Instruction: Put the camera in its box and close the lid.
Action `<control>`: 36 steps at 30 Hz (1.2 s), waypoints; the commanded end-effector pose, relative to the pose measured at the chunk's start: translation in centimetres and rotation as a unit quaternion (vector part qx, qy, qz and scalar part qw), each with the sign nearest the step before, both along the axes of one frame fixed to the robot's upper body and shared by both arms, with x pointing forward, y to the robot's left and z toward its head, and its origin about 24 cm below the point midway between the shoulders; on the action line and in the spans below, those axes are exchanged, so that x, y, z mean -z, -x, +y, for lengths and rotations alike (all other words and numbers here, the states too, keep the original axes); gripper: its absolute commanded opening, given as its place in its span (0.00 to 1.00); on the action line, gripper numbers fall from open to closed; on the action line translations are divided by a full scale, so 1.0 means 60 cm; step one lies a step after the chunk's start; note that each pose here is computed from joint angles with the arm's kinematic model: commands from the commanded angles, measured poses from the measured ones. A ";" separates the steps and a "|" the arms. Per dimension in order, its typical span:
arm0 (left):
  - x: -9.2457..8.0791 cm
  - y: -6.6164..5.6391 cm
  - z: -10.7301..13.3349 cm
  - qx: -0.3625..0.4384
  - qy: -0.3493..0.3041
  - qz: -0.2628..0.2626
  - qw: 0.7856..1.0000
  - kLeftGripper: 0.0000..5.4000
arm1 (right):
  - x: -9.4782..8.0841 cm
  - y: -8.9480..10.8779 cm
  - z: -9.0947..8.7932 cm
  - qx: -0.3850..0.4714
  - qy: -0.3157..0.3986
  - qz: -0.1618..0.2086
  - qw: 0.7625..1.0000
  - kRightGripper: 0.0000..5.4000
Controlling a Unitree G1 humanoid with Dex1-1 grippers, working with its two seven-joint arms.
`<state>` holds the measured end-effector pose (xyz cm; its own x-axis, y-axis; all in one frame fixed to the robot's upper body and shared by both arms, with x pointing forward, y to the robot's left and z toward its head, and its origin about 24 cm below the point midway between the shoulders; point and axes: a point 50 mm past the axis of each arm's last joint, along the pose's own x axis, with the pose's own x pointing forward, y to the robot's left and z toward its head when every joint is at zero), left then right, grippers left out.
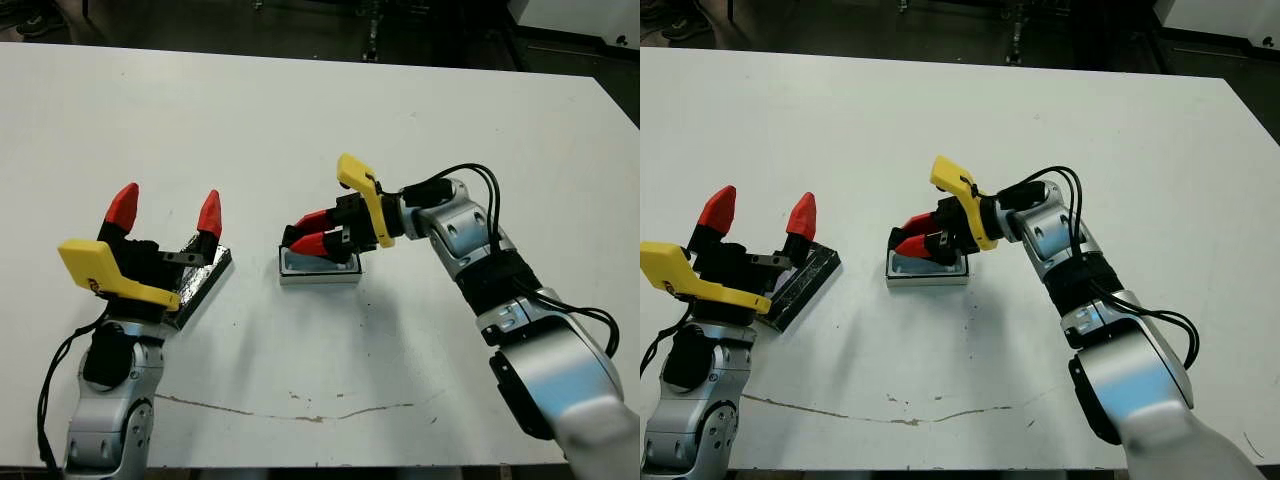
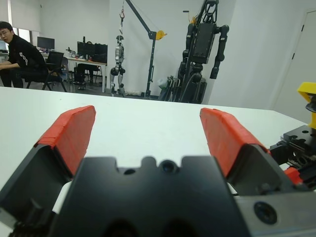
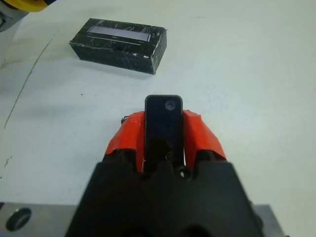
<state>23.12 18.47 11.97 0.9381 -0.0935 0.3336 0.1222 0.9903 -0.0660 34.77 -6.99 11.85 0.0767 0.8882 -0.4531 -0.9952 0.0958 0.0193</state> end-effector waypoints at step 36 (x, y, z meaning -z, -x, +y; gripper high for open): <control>0.000 -0.001 -0.002 0.003 0.003 0.003 1.000 1.00 | -0.016 -0.006 -0.049 -0.010 0.041 -0.014 0.999 0.31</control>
<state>23.12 18.33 11.95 0.9375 -0.0915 0.3357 0.1234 0.9895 -0.0752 34.78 -8.47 12.63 0.0379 0.8808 -0.4719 -0.9991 0.0419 -0.0020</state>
